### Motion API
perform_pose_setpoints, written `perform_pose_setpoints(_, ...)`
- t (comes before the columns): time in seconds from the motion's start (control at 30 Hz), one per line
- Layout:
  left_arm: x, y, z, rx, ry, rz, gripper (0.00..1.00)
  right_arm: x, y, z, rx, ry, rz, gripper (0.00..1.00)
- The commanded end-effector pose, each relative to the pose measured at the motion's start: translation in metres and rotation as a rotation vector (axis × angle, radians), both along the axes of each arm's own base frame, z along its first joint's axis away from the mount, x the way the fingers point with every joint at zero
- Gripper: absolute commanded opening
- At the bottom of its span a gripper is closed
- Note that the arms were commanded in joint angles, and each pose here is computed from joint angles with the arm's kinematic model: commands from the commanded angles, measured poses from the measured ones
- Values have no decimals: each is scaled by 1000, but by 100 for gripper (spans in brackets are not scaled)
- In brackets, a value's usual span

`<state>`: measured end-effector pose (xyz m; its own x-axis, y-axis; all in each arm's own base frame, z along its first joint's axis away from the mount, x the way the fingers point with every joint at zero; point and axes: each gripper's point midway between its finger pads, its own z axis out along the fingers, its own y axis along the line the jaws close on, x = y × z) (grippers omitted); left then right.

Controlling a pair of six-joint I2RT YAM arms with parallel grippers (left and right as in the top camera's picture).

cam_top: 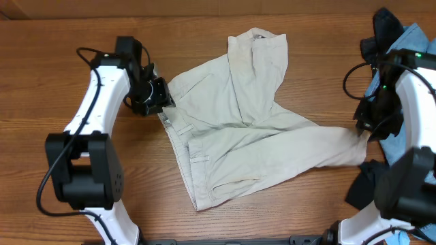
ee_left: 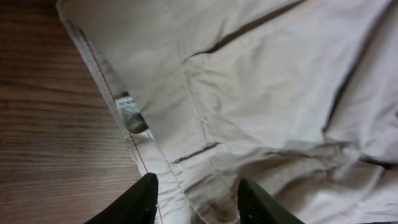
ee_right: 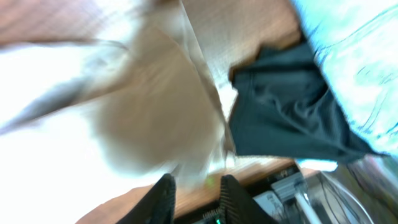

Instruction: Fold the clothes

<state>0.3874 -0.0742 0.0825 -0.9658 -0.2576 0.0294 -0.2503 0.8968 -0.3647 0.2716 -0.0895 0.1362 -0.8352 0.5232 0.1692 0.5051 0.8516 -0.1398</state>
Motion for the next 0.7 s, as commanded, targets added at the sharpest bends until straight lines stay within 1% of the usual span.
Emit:
perform_pose_setpoints(0.0, 8, 15, -20, 77, 34, 82, 49, 15, -2, 48, -43, -203, 36, 31)
perform_pose_setpoints(0.1, 26, 23, -28, 88, -18, 103, 50, 20, -3, 66, -67, -291, 42, 38)
perform_pose_setpoints(0.2, 40, 32, -30, 131, -72, 122, 54, 22, -1, 76, -70, -346, 43, 45)
perform_pose_setpoints(0.27, 49, 35, -30, 149, -104, 138, 55, 22, -1, 78, -72, -358, 42, 45)
perform_pose_setpoints(0.37, 55, 33, -32, 146, -125, 140, 55, 22, -1, 78, -71, -356, 42, 45)
perform_pose_setpoints(0.47, 54, 33, -39, 147, -106, 141, 52, 22, -1, 78, -72, -358, 42, 45)
perform_pose_setpoints(0.57, 50, 37, -51, 169, -65, 175, 53, 22, -1, 78, -72, -358, 42, 45)
perform_pose_setpoints(0.67, 53, 34, -64, 154, -56, 171, 53, 22, -1, 78, -72, -357, 42, 45)
